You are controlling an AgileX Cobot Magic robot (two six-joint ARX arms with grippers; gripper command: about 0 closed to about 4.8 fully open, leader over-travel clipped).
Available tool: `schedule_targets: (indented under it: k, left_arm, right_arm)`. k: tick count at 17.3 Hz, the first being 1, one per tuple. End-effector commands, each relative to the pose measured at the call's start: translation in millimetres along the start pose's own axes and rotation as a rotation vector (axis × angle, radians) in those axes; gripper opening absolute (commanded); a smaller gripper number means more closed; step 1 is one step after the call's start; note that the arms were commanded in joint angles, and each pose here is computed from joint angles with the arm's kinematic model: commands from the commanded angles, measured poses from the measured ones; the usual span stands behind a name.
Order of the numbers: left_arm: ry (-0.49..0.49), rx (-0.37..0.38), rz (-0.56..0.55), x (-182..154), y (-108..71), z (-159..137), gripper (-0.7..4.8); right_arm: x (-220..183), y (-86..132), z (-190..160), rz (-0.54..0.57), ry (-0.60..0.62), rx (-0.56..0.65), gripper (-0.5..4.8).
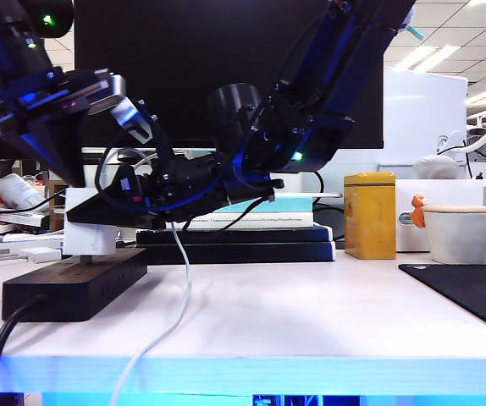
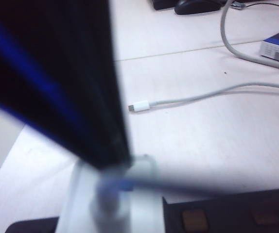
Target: Plug the white charger into the left socket.
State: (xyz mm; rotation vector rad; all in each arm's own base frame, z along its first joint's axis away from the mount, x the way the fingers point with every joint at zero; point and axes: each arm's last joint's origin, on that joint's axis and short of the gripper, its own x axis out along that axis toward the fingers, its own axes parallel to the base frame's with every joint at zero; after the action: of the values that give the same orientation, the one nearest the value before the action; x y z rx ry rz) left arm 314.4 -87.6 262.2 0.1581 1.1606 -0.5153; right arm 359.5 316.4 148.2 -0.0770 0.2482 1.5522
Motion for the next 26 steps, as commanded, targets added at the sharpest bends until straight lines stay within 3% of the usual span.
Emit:
schedule_targets:
  k: [1,4,10,26]
  left_arm:
    - [0.195,-0.034,0.038,14,3.2,-19,-0.06]
    - [0.19,-0.036,0.019,14,2.7,-19,-0.06]
    - [0.12,-0.041,-0.184,14,-2.7,-14,-0.06]
    - [0.204,-0.043,-0.193,20,-3.7,-26,-0.06]
  right_arm:
    - [4,8,7,0.088,-0.018,0.0,1.42]
    - [5,8,5,0.087,-0.003,0.012,1.42]
    - [0,4,0,0.058,0.031,0.008,1.43]
    - [4,10,-7,0.081,0.089,0.018,1.42]
